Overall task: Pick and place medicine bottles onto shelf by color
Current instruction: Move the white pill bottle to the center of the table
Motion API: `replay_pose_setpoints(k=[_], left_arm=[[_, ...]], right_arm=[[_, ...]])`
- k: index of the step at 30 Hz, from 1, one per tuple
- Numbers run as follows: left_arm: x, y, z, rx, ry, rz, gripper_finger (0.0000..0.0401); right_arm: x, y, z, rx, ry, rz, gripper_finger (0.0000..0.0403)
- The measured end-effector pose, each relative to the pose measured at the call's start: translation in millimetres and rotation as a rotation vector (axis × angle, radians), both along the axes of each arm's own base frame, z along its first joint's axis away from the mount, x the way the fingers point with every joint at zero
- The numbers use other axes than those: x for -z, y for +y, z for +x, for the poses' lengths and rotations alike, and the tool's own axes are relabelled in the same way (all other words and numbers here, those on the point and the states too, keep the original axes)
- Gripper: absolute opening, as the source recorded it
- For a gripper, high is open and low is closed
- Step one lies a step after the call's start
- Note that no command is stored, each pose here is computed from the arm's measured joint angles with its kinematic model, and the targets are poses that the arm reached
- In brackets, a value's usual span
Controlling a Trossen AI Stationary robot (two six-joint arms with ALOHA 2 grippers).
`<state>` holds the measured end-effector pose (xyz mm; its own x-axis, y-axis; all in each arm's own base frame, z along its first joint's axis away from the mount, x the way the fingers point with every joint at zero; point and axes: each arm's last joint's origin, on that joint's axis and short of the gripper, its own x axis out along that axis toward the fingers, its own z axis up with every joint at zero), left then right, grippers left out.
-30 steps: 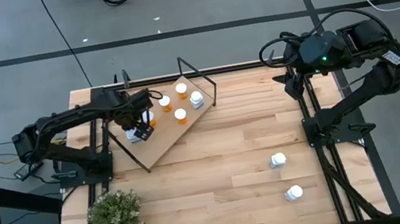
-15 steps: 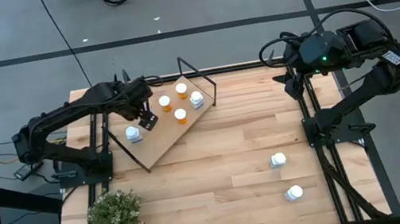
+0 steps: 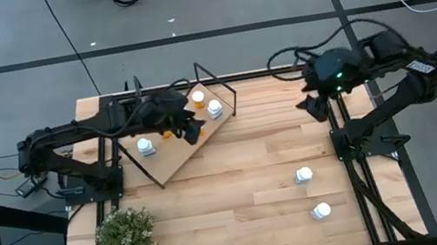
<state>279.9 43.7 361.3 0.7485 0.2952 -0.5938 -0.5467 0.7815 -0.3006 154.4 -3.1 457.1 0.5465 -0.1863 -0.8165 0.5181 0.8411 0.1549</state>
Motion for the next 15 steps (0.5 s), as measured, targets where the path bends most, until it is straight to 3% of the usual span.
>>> replay_pose_setpoints(k=[7,15], left_arm=[[8.8,-12.6,23.4,-0.01,-0.051,0.009,0.0224],[17.0,-20.1,45.4,-0.069,-0.145,-0.051,0.0217]], right_arm=[[69.7,9.9,15.5,0.01,0.257,0.113,0.0282],[133.5,36.9,14.0,-0.081,0.405,0.296,0.0282]])
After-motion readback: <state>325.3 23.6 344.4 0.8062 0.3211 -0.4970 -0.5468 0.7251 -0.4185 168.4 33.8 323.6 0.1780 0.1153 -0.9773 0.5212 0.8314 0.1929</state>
